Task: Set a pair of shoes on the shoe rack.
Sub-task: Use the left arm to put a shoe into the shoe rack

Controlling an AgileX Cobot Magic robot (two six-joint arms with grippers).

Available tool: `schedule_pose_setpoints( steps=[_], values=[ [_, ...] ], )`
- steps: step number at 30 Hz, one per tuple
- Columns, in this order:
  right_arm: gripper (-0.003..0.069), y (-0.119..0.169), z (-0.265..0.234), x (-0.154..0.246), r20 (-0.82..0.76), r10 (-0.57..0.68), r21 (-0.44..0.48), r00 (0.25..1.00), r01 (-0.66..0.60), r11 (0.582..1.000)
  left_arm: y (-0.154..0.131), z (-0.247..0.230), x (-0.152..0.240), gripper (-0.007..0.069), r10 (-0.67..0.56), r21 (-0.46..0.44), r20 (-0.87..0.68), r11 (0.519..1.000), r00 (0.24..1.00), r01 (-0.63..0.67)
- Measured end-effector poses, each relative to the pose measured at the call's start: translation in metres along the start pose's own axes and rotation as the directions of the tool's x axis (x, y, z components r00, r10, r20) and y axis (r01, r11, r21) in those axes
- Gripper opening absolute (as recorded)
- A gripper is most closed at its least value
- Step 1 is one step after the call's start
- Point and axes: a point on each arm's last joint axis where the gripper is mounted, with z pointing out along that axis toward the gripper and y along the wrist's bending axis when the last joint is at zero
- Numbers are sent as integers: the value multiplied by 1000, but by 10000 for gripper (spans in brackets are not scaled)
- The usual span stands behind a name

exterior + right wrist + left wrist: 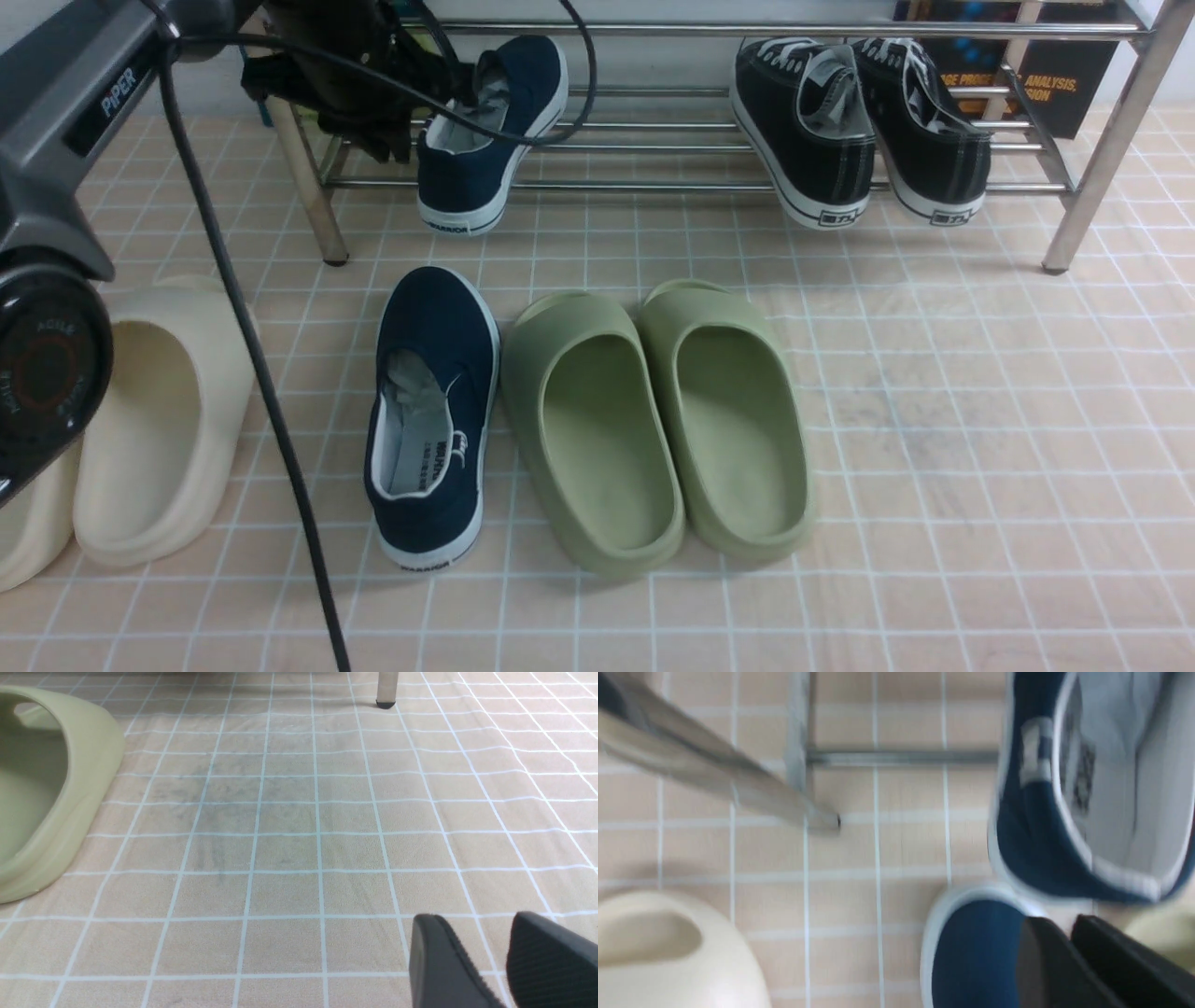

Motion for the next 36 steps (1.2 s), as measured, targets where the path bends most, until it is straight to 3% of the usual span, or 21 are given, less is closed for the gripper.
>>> schedule_pose_setpoints(
  steps=[3,10,20,28,32,36],
  values=[
    [238,0,0,0,0,-2,1,1000,2,1000,-4,11,6,3,38,36,-65,999,997,-35],
    [238,0,0,0,0,0,0,1000,0,1000,-9,50,4,2,25,64,-32,998,999,-23],
    [238,0,0,0,0,-1,0,1000,1,1000,-15,51,-11,2,-21,122,136,992,991,5],
    [238,0,0,0,0,-2,1,1000,2,1000,-14,51,-6,5,-11,109,81,994,997,2],
    [238,0,0,0,0,-2,1,1000,2,1000,-13,31,6,5,63,118,-52,991,997,-57],
    [238,0,0,0,0,-1,0,1000,1,1000,-15,-23,7,10,138,176,-13,975,990,-133]
  ],
)
